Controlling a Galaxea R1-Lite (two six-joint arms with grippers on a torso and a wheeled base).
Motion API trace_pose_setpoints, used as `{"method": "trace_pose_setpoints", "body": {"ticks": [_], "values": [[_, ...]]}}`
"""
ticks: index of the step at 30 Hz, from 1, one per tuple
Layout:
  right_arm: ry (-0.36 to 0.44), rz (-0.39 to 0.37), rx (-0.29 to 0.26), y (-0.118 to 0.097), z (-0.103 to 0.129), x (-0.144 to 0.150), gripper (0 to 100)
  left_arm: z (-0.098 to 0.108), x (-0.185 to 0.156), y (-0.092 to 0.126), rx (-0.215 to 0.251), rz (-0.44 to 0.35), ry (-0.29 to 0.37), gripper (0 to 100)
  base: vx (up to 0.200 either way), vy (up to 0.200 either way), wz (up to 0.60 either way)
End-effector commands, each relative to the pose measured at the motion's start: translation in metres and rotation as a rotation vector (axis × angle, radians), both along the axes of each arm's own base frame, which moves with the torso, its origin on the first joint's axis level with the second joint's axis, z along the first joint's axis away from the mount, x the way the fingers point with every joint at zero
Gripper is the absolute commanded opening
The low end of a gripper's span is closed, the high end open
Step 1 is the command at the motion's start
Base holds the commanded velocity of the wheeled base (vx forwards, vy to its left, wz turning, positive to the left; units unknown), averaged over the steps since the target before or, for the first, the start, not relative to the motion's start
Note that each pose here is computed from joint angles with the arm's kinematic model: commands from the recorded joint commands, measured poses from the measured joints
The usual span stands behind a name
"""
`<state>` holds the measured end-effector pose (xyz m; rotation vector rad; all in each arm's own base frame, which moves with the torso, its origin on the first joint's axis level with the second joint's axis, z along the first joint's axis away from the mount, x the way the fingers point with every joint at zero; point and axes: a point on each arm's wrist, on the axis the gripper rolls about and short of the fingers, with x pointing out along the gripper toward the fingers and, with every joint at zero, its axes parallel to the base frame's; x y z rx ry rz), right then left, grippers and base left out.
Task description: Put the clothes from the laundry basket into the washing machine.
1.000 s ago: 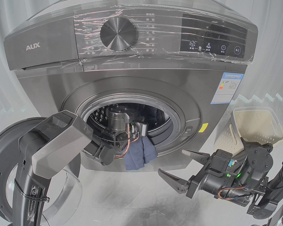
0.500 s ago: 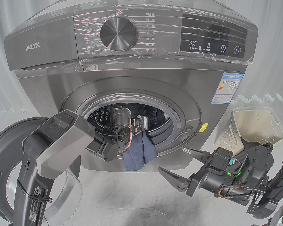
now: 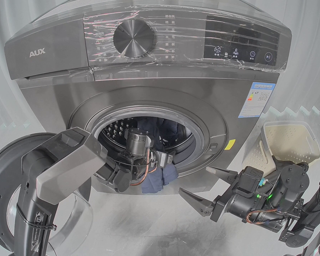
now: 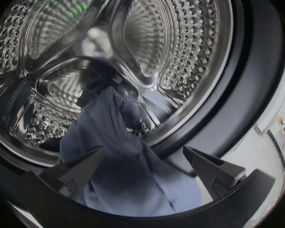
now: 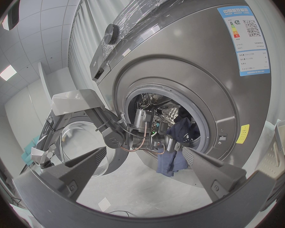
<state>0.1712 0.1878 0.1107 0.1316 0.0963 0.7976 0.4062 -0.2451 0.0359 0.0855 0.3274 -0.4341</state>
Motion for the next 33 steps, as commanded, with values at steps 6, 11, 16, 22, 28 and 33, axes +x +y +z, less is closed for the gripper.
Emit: {"method": "trace_pose_setpoints", "body": {"ticks": [6,11,16,22,28,33], "values": [[0.002,0.009,-0.001,0.002,-0.001,-0.001,100,-0.002,-0.008,0.002,0.023,-0.009,0.030,100,0.000,0.000,0.00],[0.003,0.011,-0.002,0.002,-0.001,-0.002,100,-0.007,-0.006,0.003,0.031,-0.001,0.033,100,0.000,0.000,0.00],[0.002,0.011,-0.001,0.002,-0.001,-0.002,100,-0.010,-0.007,0.004,0.037,0.000,0.042,0,0.000,0.000,0.00],[-0.001,0.012,0.002,0.003,0.000,-0.002,100,-0.008,-0.006,0.002,0.030,-0.006,0.033,0,0.000,0.000,0.00],[-0.004,0.011,0.006,0.002,0.001,-0.002,100,0.014,0.002,-0.002,-0.023,0.005,-0.032,0,0.000,0.000,0.00],[-0.010,0.009,0.013,0.002,0.003,-0.001,100,0.047,0.010,-0.006,-0.125,0.021,-0.115,0,0.000,0.000,0.00]]}}
